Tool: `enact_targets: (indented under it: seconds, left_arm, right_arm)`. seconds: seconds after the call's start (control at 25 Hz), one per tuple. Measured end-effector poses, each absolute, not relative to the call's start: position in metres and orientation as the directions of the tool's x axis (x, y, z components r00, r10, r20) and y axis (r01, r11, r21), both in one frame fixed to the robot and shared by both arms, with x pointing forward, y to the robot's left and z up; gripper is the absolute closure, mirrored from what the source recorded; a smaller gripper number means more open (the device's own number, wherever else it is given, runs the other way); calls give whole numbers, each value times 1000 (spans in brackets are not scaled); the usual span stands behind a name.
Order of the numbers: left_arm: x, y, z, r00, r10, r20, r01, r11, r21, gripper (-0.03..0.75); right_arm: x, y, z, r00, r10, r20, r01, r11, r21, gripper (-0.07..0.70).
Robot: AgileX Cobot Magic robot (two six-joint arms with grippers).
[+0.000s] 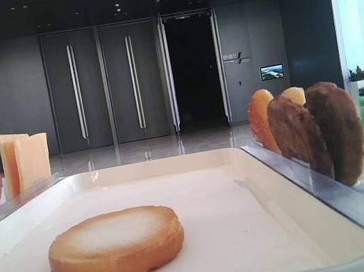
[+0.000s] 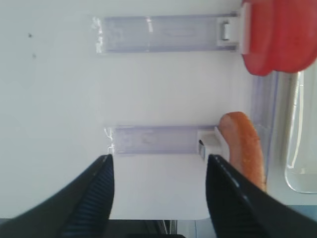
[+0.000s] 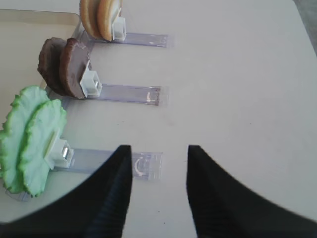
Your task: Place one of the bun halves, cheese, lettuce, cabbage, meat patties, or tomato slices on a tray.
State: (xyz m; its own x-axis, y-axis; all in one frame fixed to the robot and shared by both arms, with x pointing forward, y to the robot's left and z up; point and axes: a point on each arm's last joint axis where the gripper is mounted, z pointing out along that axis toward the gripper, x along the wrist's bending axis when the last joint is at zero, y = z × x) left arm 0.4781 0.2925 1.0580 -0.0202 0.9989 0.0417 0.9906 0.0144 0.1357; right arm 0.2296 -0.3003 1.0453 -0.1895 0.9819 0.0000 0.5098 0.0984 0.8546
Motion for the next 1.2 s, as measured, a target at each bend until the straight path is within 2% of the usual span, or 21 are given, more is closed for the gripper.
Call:
enact_targets:
  seconds: [0.16,0.4,0.56,0.76,0.96,1.2]
  left_arm:
    - [478,307,1058,-52,997,65,990,43,136,267]
    - [470,310,1055,-46,995,87,991,34,128,267]
    - [448,310,1050,-45,995,86,993,35,116,271]
    - [408,308,1046,-52,997,62,989,43,144,336]
    - [364,308,1049,-59,997,54,968,44,247,364]
    - [317,307,1053,-58,997,42,875,31,484,368]
  right_arm:
    - [230,-300,1045,-189,982,0,510,98,855,343]
    - [230,-300,1045,-189,982,0,510,98,855,343]
    - [230,-300,1045,-189,982,0,510,98,855,343]
    - [230,-300,1045,-189,982,0,510,98,855,343]
    - [230,-300,1045,-189,982,0,510,98,855,343]
    - [230,-300,1045,-189,982,0,510,98,855,343]
